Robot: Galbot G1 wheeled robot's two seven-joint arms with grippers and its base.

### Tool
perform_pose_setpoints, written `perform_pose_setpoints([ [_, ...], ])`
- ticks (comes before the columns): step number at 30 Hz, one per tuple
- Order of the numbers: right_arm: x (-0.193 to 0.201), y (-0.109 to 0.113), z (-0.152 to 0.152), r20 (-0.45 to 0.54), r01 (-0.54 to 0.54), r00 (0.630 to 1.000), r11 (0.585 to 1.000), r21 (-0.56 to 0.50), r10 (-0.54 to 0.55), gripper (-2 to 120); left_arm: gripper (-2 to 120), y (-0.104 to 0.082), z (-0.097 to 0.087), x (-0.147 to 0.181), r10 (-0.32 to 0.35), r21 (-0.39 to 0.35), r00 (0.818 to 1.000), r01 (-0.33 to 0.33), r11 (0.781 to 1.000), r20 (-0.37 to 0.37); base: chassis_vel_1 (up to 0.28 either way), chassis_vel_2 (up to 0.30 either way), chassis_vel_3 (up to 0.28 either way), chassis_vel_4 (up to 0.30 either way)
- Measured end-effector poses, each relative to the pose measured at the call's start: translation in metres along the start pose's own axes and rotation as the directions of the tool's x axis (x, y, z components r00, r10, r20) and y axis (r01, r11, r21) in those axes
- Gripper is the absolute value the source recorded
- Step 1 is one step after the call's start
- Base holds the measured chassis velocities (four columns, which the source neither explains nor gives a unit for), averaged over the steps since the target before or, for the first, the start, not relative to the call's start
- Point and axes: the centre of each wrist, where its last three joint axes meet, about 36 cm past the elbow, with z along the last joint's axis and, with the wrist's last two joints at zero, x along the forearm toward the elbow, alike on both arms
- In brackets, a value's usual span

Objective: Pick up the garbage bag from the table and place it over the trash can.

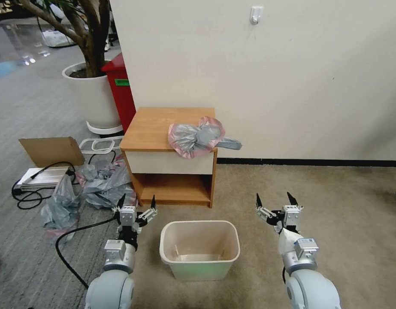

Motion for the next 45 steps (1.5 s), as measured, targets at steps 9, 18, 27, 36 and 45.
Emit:
perform_pose_setpoints([
  [9, 0.000, 0.000, 0.000, 0.000, 0.000, 1.000, 1.000, 0.000, 0.000, 100, 98, 0.000, 0.000, 0.000, 0.000, 0.000, 1.000, 0.000, 1.000, 0.000, 0.000, 0.000, 0.000, 0.000],
  [18, 0.000, 0.000, 0.000, 0.000, 0.000, 1.000, 1.000, 0.000, 0.000, 100, 98, 0.000, 0.000, 0.000, 0.000, 0.000, 1.000, 0.000, 1.000, 0.000, 0.000, 0.000, 0.000, 0.000],
  [27, 0.030, 0.008, -0.028, 0.042, -0.021, 0.999, 0.997, -0.070, 0.024, 100, 98, 0.026, -0.017, 0.035, 0.013, -0.006, 0.999, -0.013, 1.000, 0.033, 0.000, 0.000, 0.000, 0.000],
  [36, 0.048, 0.020, -0.049, 0.038, 0.053, 0.998, 0.966, -0.253, -0.045, 100, 99, 0.034, -0.032, 0.068, 0.073, 0.036, 0.997, -0.074, 0.997, 0.025, 0.000, 0.000, 0.000, 0.000],
  [45, 0.011, 0.023, -0.031, 0.038, 0.118, 0.993, 0.837, -0.534, -0.116, 100, 99, 0.037, -0.028, 0.066, 0.080, 0.030, 0.996, -0.081, 0.996, 0.048, 0.000, 0.000, 0.000, 0.000],
])
